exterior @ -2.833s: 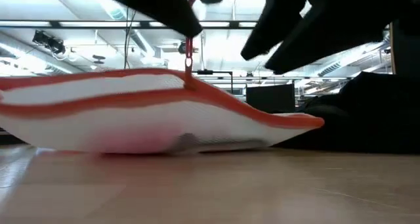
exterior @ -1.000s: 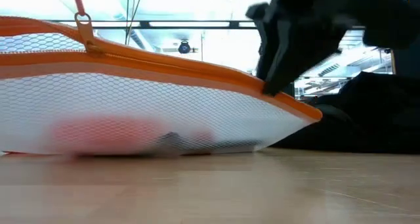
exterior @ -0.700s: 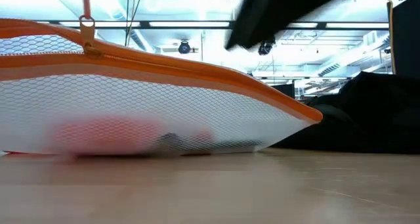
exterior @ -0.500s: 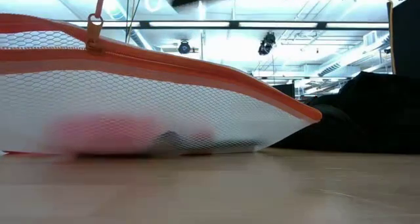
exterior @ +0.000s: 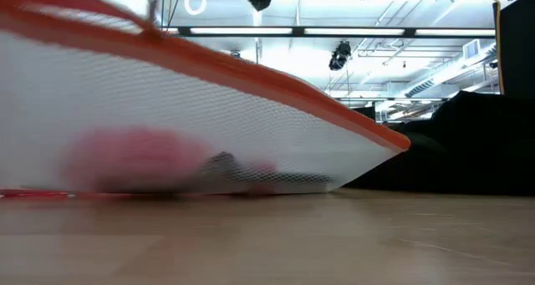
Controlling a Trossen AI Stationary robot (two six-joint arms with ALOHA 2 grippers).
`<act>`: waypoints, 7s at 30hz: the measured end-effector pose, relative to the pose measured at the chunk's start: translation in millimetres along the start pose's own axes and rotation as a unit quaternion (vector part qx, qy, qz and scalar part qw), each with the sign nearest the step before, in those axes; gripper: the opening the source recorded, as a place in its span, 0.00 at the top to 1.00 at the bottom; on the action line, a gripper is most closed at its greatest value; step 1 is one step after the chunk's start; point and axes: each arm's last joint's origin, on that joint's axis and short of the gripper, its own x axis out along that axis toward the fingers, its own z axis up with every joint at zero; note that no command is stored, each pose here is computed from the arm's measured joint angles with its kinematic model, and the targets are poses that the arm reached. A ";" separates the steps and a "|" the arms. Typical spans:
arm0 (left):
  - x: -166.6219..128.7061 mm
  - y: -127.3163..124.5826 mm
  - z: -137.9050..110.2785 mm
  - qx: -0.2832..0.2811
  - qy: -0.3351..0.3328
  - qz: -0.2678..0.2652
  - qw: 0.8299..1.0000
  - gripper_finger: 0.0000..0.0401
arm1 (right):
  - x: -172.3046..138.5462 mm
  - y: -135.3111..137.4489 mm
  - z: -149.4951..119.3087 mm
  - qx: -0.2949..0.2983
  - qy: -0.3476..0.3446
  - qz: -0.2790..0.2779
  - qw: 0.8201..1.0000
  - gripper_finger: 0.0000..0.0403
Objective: Unpack backpack
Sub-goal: Open the zip bag, then remove the pen from the zip bag
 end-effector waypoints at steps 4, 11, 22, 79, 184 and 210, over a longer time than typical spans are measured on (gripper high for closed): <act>1.3 0.7 3.3 0.002 -0.009 0.003 1.000 1.00 | 0.5 -0.7 1.7 0.003 -0.007 0.021 1.000 0.55; 3.1 1.5 4.2 0.004 -0.007 0.005 1.000 1.00 | -0.5 3.2 1.5 -0.025 -0.008 0.029 0.999 0.69; 2.4 1.4 4.0 0.005 -0.006 0.003 1.000 0.99 | -0.1 3.7 -0.5 -0.050 0.001 0.050 0.997 0.99; 20.6 -53.2 -63.1 -0.024 0.020 -0.075 0.997 0.98 | -11.2 10.5 -2.7 -0.041 0.031 -0.036 0.998 1.00; -39.6 -25.6 -71.8 -0.053 0.072 -0.047 0.995 1.00 | -81.6 12.7 -107.5 0.017 0.477 -0.240 0.845 0.95; 30.0 -35.4 -141.4 -0.136 -0.030 -0.192 0.971 1.00 | -51.4 18.1 -114.7 -0.012 0.368 -0.167 0.915 0.54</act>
